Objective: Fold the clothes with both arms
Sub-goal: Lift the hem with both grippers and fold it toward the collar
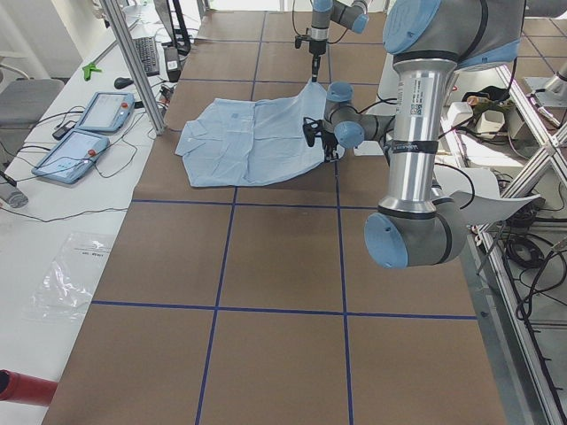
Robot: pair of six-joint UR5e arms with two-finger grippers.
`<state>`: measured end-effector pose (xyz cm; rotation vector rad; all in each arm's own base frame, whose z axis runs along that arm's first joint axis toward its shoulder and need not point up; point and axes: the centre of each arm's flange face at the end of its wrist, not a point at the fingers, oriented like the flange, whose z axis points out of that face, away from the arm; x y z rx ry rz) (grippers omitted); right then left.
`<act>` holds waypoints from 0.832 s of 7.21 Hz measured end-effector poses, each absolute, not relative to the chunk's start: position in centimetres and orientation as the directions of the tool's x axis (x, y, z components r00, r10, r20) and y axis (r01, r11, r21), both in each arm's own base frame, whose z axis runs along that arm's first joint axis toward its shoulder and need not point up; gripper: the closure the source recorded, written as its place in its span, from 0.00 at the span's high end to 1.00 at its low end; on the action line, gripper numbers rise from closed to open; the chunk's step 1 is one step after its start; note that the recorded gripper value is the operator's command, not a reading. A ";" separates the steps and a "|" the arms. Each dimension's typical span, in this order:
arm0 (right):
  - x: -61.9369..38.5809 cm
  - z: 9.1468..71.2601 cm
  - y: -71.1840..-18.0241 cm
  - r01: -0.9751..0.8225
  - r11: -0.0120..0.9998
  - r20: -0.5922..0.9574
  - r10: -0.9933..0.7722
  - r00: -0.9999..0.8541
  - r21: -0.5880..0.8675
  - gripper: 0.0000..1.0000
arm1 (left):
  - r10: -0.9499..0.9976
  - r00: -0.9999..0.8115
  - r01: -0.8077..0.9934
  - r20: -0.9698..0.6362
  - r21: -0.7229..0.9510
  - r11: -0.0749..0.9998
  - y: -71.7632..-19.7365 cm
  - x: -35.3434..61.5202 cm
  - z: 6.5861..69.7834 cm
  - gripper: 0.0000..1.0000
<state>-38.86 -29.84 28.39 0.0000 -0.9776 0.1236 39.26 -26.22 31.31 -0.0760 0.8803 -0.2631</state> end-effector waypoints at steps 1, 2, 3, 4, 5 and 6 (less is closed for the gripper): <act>-38.5 28.4 -30.2 -0.107 0.993 0.829 0.108 0.549 -0.058 0.00 | -0.253 0.612 0.196 -0.750 -0.166 0.966 -26.4 39.0 31.5 0.00; -38.0 28.4 -30.8 -0.110 0.992 0.830 0.114 0.546 -0.063 0.00 | -0.253 0.613 0.200 -0.749 -0.163 0.966 -26.8 38.9 31.6 0.00; -37.2 28.3 -31.5 -0.110 0.991 0.833 0.120 0.540 -0.071 0.00 | -0.252 0.610 0.201 -0.751 -0.162 0.966 -27.2 38.6 31.5 0.00; -36.4 28.3 -32.4 -0.105 0.991 0.838 0.122 0.532 -0.078 0.00 | -0.245 0.606 0.191 -0.757 -0.160 0.968 -27.7 38.2 31.3 0.00; -35.7 28.1 -33.0 -0.100 0.992 0.842 0.122 0.525 -0.081 0.00 | -0.239 0.601 0.185 -0.762 -0.158 0.970 -28.3 37.8 31.1 0.00; -35.2 28.0 -33.4 -0.103 0.991 0.845 0.123 0.520 -0.081 0.00 | -0.244 0.593 0.191 -0.767 -0.161 0.968 -29.0 37.2 30.8 0.00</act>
